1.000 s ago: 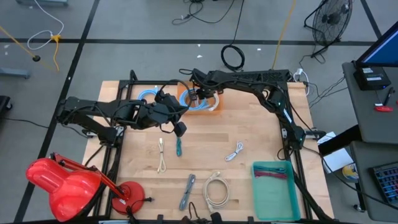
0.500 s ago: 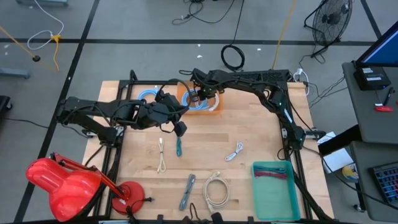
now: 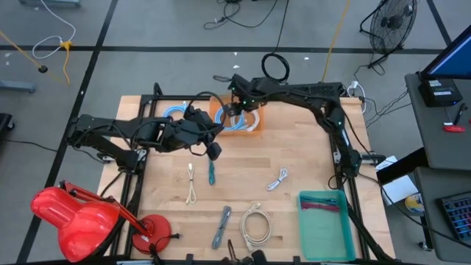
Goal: Pick & Place USB Port
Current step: Put the small black charger cable into the green bin
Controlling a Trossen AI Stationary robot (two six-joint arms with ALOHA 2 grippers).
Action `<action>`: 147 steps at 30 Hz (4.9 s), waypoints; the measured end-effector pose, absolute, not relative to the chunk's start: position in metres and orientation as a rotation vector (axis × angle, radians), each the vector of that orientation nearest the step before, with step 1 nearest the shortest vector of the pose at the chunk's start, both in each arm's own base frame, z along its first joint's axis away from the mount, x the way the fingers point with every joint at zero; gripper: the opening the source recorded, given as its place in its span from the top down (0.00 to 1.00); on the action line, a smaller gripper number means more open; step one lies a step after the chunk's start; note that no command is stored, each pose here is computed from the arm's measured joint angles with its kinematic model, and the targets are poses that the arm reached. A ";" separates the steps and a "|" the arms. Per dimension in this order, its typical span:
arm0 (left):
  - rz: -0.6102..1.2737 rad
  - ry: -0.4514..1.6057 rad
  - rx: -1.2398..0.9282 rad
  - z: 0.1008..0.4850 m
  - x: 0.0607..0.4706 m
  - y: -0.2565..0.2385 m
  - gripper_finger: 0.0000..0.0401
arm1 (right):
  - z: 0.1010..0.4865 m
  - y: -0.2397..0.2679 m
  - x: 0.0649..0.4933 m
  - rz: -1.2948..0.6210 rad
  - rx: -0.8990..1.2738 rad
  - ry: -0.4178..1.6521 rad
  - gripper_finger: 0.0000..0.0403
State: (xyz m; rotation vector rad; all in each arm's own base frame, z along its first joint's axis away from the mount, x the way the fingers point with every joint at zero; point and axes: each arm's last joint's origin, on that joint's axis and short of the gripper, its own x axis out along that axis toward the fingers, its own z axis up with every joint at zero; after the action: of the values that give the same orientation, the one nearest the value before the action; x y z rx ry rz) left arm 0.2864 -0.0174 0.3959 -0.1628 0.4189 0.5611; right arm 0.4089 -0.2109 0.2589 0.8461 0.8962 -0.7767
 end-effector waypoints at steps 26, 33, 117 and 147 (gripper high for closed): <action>0.647 0.465 -0.457 0.398 0.263 0.053 0.84 | 0.457 -0.044 0.270 -0.429 0.503 0.730 0.47; 0.557 0.535 -0.687 0.391 0.265 0.040 0.84 | 0.464 0.001 0.226 -0.385 0.462 0.759 0.48; 0.279 1.419 -0.747 0.150 0.357 -0.199 0.97 | 0.283 0.037 0.199 -0.250 0.957 0.513 0.48; 0.928 0.538 -0.669 0.339 0.297 -0.025 1.00 | 0.307 0.034 0.210 -0.173 0.912 0.232 0.48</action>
State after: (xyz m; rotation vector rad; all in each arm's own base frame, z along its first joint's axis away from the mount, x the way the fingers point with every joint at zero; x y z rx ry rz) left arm 0.2966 -0.0253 0.3394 -0.6692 0.5385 0.9281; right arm 0.2098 0.0344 0.3073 0.9124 0.2322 -0.1728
